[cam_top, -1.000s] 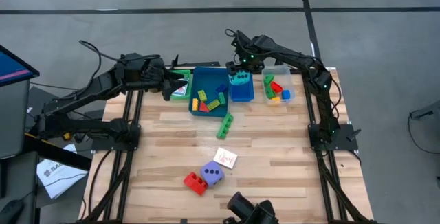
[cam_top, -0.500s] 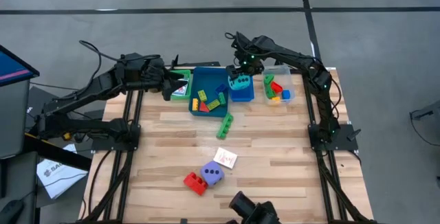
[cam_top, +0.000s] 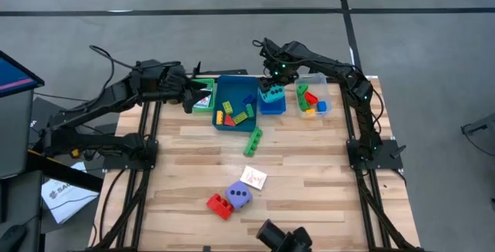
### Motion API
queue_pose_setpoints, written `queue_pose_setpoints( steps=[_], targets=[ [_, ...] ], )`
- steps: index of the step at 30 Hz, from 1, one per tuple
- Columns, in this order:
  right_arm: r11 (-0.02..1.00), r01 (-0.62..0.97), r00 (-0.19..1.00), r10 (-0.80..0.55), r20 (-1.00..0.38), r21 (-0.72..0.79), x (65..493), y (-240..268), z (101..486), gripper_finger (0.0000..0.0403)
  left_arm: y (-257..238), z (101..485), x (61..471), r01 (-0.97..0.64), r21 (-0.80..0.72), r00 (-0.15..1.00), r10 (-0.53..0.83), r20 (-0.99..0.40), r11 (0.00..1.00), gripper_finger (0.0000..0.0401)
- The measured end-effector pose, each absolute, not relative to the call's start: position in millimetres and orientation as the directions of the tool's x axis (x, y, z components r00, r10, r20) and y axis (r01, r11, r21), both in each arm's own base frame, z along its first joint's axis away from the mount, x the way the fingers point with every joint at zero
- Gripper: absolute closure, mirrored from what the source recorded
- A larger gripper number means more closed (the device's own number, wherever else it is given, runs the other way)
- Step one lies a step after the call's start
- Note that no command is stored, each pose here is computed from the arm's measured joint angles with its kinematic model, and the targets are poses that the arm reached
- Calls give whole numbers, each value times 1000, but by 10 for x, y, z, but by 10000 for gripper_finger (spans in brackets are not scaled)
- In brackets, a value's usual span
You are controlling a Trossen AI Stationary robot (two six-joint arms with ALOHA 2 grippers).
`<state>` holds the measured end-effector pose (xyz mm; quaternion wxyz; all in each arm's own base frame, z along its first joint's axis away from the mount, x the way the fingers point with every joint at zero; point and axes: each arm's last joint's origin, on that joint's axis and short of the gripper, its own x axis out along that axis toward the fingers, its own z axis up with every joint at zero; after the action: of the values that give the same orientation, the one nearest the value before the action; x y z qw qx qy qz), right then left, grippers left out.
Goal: Pick & Place Toys
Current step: Put the blue dice into the blue bin
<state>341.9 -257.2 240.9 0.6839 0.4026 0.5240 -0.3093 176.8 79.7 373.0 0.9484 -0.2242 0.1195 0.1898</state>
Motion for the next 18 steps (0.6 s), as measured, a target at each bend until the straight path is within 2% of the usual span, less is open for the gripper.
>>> queue_pose_setpoints(
  steps=[6, 12, 18],
  targets=[
    [478, 849, 259, -2, -966, 226, 3421, -2569, 2409, 3, 955, 3441, 2104, -449, -320, 846, 282, -453, 834, 193],
    [369, 897, 265, -9, -964, 243, 3400, -2610, 2411, 3, 1154, 3098, 2546, -443, -264, 819, 266, -509, 857, 193],
    [211, 939, 282, -30, -959, 270, 3364, -2692, 2416, 3, 1320, 2837, 2903, -411, -215, 839, 276, -468, 886, 193]
  ],
)
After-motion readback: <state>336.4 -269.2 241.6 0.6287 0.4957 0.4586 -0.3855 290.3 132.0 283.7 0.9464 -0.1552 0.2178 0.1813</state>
